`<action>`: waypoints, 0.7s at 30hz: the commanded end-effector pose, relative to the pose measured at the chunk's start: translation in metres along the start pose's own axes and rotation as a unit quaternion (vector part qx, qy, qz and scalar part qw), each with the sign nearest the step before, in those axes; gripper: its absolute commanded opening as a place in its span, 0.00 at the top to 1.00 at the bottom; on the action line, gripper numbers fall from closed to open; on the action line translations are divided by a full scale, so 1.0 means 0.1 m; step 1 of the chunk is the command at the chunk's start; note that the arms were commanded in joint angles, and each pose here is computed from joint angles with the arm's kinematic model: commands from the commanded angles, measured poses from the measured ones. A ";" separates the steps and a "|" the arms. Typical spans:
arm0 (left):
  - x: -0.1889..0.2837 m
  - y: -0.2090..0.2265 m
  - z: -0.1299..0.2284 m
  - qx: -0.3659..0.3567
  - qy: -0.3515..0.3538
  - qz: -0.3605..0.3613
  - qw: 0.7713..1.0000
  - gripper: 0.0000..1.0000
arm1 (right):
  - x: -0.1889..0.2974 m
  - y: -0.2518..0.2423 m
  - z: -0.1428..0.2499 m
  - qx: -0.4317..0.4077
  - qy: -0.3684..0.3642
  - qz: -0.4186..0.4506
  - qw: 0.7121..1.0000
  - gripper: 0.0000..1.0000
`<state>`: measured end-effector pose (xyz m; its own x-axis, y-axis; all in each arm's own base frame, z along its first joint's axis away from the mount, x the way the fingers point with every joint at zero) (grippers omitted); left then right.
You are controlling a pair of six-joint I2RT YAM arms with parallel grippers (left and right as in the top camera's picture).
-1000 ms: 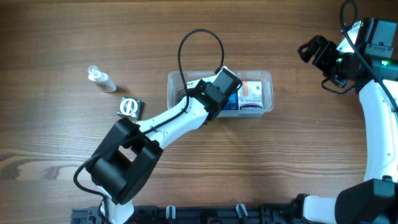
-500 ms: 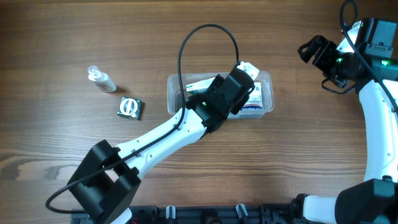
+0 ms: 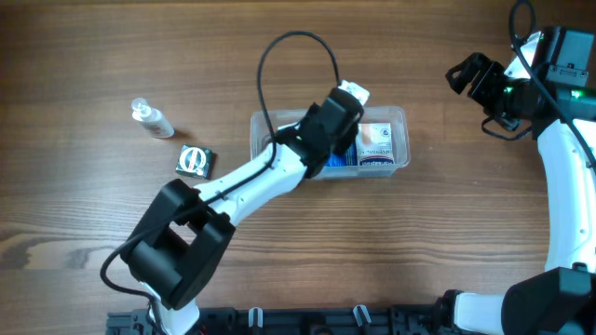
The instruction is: Pack container
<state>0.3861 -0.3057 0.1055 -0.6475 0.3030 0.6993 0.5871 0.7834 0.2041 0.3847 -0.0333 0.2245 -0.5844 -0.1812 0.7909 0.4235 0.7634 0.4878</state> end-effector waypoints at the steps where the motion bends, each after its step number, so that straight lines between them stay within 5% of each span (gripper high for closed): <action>1: -0.04 0.09 0.13 0.009 0.026 -0.001 1.000 0.96 | 0.09 0.07 -0.01 0.002 -0.009 -0.014 1.000 0.00; 10: 0.02 0.18 0.44 -0.010 0.097 -0.030 0.995 0.96 | 0.09 0.07 -0.01 0.002 -0.009 -0.014 1.000 0.00; 21: 0.51 0.19 -0.04 0.006 0.020 -0.059 0.998 0.96 | 0.09 0.07 -0.01 0.002 -0.009 -0.014 1.000 0.00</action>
<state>0.3668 -0.2811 0.1062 -0.6121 0.1935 0.7667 0.5707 0.7793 0.2589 0.3847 -0.0333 0.2245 -0.5844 -0.1816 0.7909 0.4233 0.7633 0.4881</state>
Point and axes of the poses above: each gripper's point midway between its finger pads, its own x axis back along the fingers, its own y axis along the line the jaws close on, z = x × y, the point moved 2 cm from there along x, back along the fingers, and after that the axes turned 7 degrees about -x, right-handed, at the moved point
